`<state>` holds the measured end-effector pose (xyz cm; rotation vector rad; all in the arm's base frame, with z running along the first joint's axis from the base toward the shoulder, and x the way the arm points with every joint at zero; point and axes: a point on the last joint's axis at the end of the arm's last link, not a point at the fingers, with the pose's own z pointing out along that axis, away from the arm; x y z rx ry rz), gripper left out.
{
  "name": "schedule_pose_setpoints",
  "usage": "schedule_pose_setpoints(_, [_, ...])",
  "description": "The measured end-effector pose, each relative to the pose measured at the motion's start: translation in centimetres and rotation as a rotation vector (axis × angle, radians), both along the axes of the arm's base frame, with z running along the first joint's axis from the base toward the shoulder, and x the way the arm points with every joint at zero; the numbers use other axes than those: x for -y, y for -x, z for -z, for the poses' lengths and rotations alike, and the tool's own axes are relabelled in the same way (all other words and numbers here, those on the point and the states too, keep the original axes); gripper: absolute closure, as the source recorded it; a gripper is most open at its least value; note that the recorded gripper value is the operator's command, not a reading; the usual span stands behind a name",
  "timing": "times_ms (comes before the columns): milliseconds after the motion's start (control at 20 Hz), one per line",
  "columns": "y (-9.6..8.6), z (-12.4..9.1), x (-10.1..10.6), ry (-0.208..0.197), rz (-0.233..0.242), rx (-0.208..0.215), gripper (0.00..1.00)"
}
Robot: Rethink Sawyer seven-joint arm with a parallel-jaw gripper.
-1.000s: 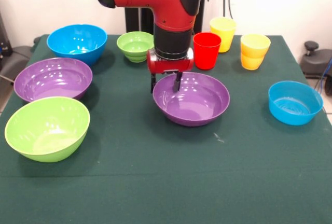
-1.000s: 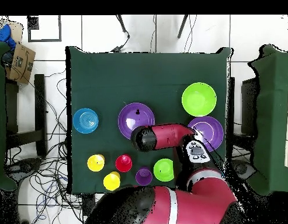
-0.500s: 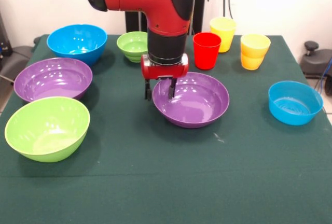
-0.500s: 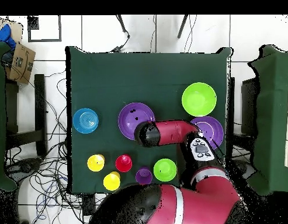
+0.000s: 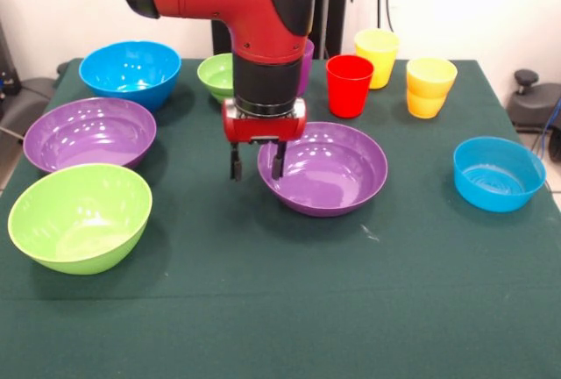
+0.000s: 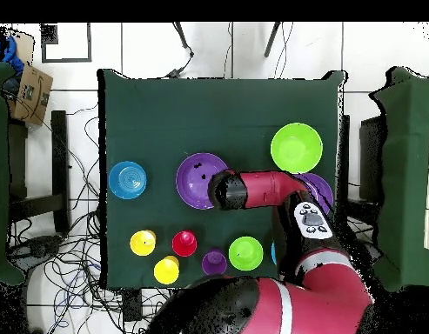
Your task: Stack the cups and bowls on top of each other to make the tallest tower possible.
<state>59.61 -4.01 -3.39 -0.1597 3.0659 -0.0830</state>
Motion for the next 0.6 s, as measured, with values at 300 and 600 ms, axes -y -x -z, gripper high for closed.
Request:
schedule_pose_setpoints(300, [-0.8,0.9,0.0,0.004,-0.001,0.006,0.00])
schedule_pose_setpoints(600, [-1.2,1.7,-1.2,0.006,-0.022,0.007,0.00])
